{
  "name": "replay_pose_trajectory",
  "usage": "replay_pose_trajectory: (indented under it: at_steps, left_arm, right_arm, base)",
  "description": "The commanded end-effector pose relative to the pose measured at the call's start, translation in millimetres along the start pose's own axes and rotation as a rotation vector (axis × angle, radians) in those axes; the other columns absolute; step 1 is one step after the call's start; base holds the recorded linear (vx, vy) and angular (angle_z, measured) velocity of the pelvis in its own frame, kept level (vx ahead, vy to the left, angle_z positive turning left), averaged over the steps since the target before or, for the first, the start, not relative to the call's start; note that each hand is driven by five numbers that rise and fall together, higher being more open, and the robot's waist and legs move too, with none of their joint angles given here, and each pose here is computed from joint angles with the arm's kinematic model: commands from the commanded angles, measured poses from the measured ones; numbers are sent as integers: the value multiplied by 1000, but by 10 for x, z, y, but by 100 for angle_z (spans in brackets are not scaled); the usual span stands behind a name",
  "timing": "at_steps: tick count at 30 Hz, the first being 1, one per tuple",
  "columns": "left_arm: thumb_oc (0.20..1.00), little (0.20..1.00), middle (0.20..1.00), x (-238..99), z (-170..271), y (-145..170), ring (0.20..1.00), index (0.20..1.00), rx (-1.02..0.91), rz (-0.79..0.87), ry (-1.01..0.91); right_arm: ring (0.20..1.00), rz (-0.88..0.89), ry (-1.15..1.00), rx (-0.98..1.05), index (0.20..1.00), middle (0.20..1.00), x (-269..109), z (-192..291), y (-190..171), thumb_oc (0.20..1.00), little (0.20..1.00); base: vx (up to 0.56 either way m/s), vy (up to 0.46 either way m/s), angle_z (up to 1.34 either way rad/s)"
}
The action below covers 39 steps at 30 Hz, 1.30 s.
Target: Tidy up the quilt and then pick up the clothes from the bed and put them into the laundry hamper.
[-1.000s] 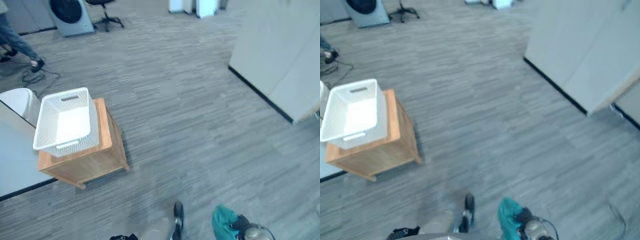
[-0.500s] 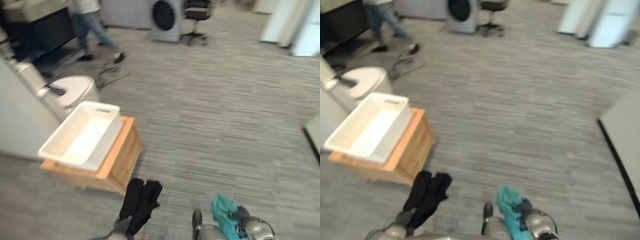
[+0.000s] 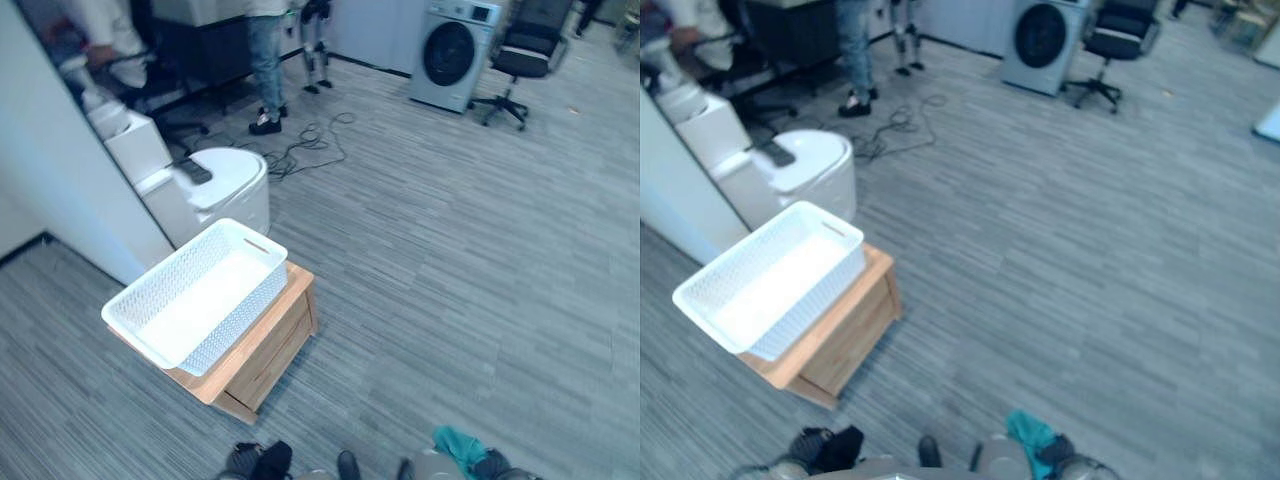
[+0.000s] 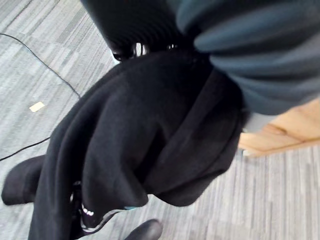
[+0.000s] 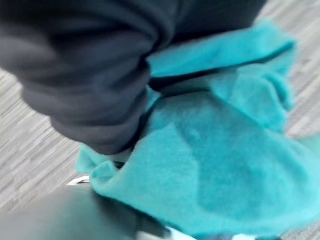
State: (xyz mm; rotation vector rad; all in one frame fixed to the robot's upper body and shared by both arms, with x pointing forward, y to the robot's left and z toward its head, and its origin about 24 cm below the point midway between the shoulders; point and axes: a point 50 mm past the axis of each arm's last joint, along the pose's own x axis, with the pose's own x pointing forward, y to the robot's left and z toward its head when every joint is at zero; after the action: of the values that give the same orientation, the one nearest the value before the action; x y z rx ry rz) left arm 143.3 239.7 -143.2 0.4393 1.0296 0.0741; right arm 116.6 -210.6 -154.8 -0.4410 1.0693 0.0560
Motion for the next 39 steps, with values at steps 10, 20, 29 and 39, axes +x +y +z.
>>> replay_pose_trajectory:
  at_steps: [10,20,29,39]
  left_arm:
    - [200,200,200,14,501,19,200,200,11,47,-215]
    - [200,200,200,-73,26,199,200,200,51,88,-130]
    - [200,200,200,-129,-122,40,200,200,5,33,-97]
    - [200,200,200,-191,205,185,200,200,-84,87,-276]
  right_arm:
    - [200,-80,-211,87,200,200,73,678,-122,200,200]
    - [200,-405,-634,76,200,200,-357,1386,-1169,200,200]
    - [200,-528,-1444,-270,200,200,-1796,2937,-1373,200,200]
    - [200,-311,-1763,-365,200,200,-2363,3424,-771,200,200]
  base:
    - [234,-66,142]
    - [129,105,-11]
    - [16,3,-10]
    - [4,-21,11]
